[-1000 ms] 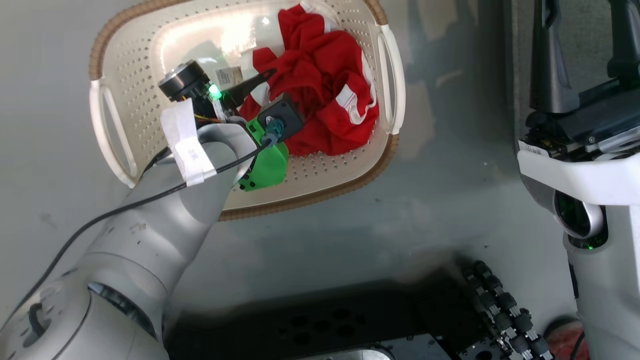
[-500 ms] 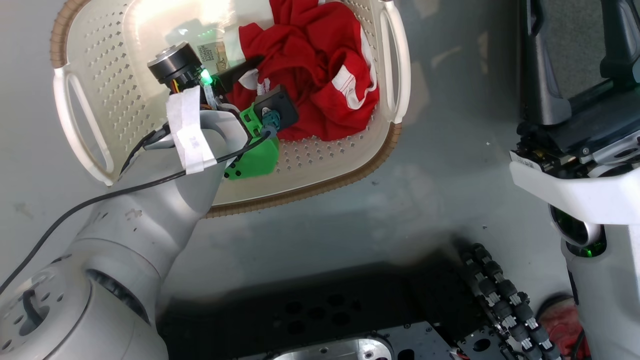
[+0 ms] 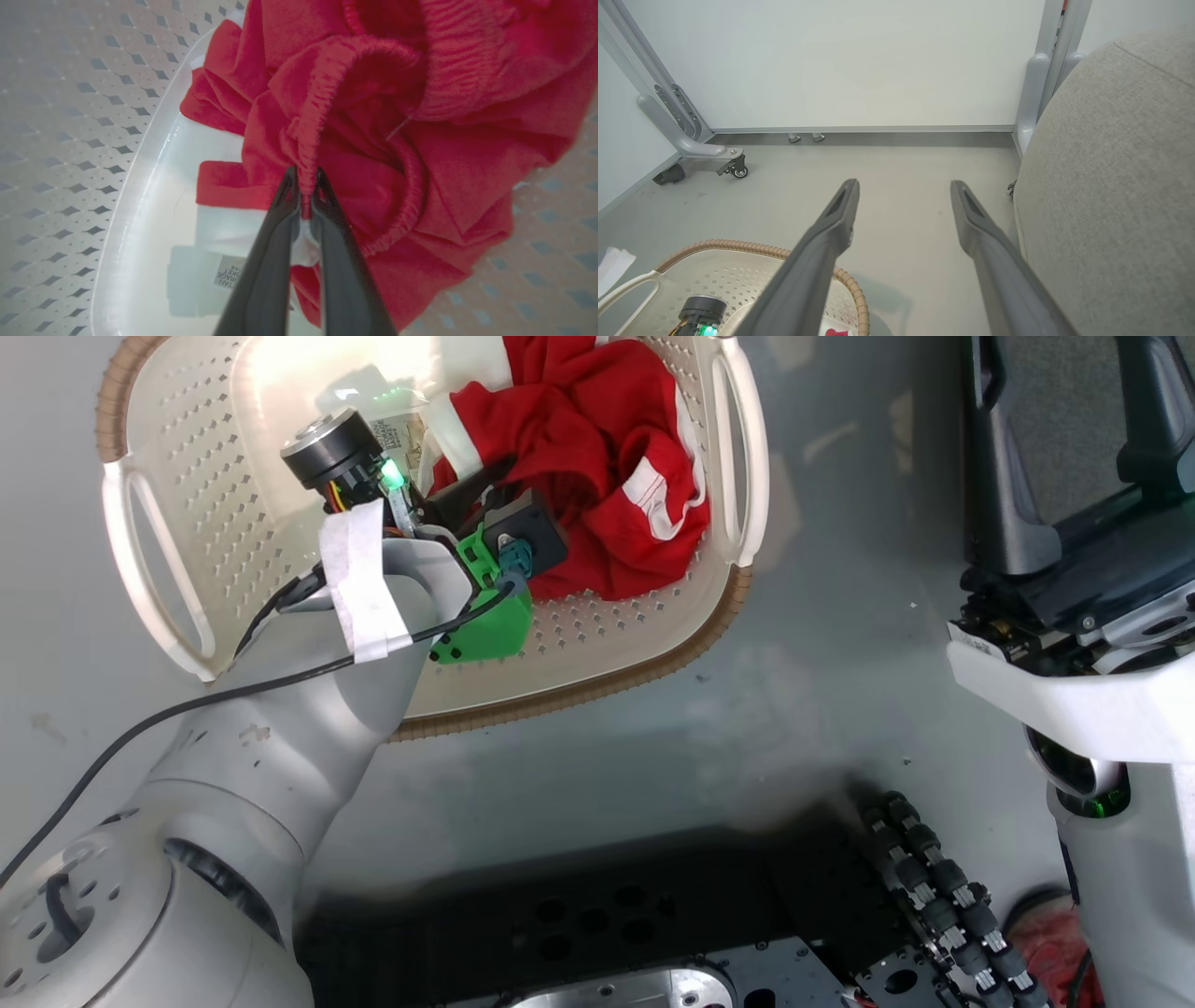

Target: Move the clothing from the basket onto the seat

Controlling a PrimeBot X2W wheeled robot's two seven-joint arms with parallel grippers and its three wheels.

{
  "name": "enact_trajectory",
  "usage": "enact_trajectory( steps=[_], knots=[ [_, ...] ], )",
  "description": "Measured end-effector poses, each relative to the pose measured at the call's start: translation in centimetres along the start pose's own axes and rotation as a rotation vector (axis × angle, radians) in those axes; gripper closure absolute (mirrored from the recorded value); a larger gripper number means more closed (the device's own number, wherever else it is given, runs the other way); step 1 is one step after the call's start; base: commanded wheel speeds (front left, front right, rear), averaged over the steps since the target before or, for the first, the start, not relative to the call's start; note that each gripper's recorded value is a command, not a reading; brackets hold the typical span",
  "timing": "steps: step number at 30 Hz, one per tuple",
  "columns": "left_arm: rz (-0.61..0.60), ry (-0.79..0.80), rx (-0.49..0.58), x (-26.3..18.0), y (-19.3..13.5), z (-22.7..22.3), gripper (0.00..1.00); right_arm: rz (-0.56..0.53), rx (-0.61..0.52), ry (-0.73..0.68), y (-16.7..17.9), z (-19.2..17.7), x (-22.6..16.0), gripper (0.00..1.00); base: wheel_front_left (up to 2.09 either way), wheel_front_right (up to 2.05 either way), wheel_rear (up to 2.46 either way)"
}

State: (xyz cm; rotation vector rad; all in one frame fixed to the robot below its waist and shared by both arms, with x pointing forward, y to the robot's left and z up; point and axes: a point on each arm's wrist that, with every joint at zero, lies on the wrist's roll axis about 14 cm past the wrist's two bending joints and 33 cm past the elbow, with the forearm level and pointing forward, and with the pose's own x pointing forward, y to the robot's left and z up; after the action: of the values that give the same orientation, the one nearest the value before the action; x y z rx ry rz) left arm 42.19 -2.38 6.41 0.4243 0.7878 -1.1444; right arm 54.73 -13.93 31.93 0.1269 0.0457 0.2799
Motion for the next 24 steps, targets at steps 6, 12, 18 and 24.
enact_trajectory(
  steps=[6, 12, 18, 24],
  knots=[
    [0.067, -0.05, -0.006, -0.6, 1.3, 1.8, 1.0, -0.002, 0.011, -0.056, 0.4, 1.8, 0.9, 0.0, 0.0, 0.0, 0.0],
    [0.084, -0.102, -0.106, -2.7, -0.4, 4.0, 1.0, -0.008, 0.03, -0.087, 1.2, 4.3, 0.9, 0.0, 0.0, 0.0, 0.0],
    [0.157, -0.177, -0.202, -6.2, -0.7, 6.8, 1.0, -0.019, 0.051, -0.109, 2.1, 7.4, -0.3, 0.0, 0.0, 0.0, 0.0],
    [0.195, -0.231, -0.251, -10.2, -1.3, 9.2, 1.0, -0.015, 0.06, -0.132, 3.4, 10.7, -2.1, 0.0, 0.0, 0.0, 0.0]
  ],
)
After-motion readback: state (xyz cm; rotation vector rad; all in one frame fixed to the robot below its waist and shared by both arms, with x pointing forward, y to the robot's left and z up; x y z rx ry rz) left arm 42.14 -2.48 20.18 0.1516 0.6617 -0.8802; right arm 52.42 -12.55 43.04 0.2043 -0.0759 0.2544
